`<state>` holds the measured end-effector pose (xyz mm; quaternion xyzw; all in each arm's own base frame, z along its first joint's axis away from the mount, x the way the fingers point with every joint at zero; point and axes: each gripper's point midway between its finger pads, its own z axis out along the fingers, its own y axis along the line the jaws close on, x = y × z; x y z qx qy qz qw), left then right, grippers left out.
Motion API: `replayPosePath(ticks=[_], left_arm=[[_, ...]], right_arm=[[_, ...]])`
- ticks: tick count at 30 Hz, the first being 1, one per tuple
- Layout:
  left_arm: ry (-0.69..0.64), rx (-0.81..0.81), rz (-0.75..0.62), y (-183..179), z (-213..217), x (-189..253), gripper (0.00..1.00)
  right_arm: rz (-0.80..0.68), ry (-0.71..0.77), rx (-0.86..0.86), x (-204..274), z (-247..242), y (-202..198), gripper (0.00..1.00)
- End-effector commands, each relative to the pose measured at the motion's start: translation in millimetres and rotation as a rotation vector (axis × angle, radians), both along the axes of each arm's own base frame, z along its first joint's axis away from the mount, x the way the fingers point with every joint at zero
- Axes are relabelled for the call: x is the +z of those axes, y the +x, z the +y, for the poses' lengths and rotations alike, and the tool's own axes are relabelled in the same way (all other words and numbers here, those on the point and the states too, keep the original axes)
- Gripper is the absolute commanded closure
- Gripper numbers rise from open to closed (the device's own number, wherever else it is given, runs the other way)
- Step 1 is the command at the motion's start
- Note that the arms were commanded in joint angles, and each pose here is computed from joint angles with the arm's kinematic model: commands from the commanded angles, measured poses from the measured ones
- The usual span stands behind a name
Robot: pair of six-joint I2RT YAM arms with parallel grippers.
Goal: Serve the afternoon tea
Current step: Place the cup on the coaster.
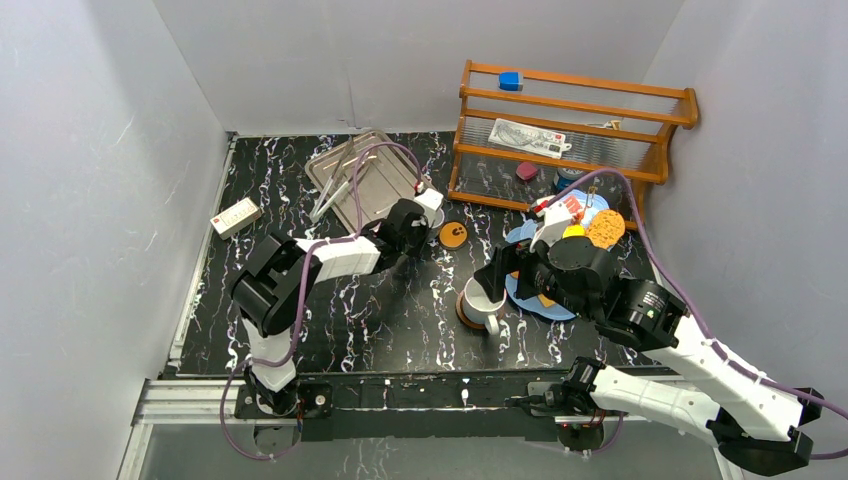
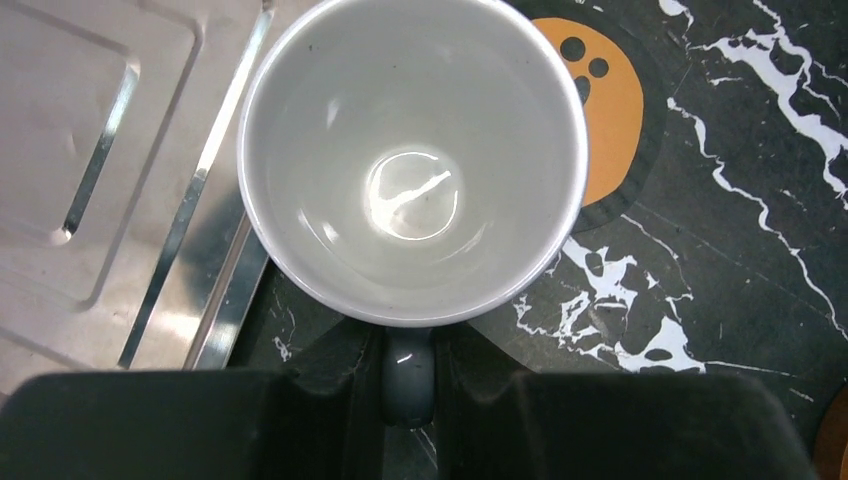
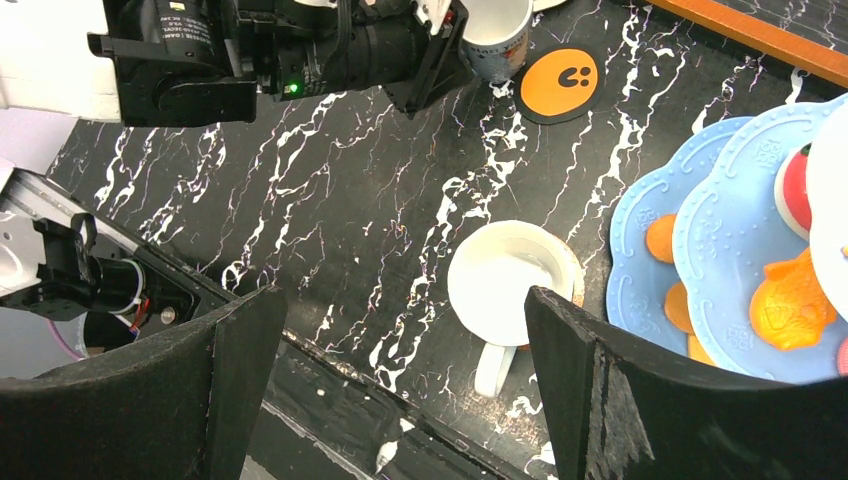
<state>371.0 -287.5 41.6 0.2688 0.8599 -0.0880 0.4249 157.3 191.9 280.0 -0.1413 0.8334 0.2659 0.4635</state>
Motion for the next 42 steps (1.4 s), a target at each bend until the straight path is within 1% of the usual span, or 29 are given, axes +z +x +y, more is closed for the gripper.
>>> replayPosePath(ticks=[1,5,9,13,16,19,22,29,42], left_arm=[[-0.080,-0.028,-0.075,18,-22,30,1.00],[-0.119,-0.067,-0.070,16,-33,31,1.00],[-0.130,-0.070,-0.056,15,-36,31,1.00],[-0.139,-0.046,-0.074,17,-32,48,1.00],[-0.169,-0.053,-0.087,16,-35,71,1.00],[-0.226,-0.091,-0.098,12,-43,86,1.00],[-0.278,-0.158,-0.070,4,-58,92,1.00],[-0.317,-0.216,-0.049,5,-75,87,1.00],[-0.256,-0.243,0.010,11,-84,55,1.00]], right_arm=[[-0.046,0.065,-0.010,27,1,3,0.02],[-0.044,0.061,-0.013,24,0,3,0.01],[-0.041,0.059,-0.016,22,0,3,0.01],[-0.041,0.060,-0.015,22,0,3,0.02],[-0.042,0.056,-0.023,22,-2,3,0.01],[-0.045,0.058,-0.026,22,-3,3,0.01],[-0.048,0.061,-0.025,24,-2,3,0.01],[-0.051,0.065,-0.030,26,-6,2,0.02],[-0.060,0.062,-0.048,29,-13,2,0.01]])
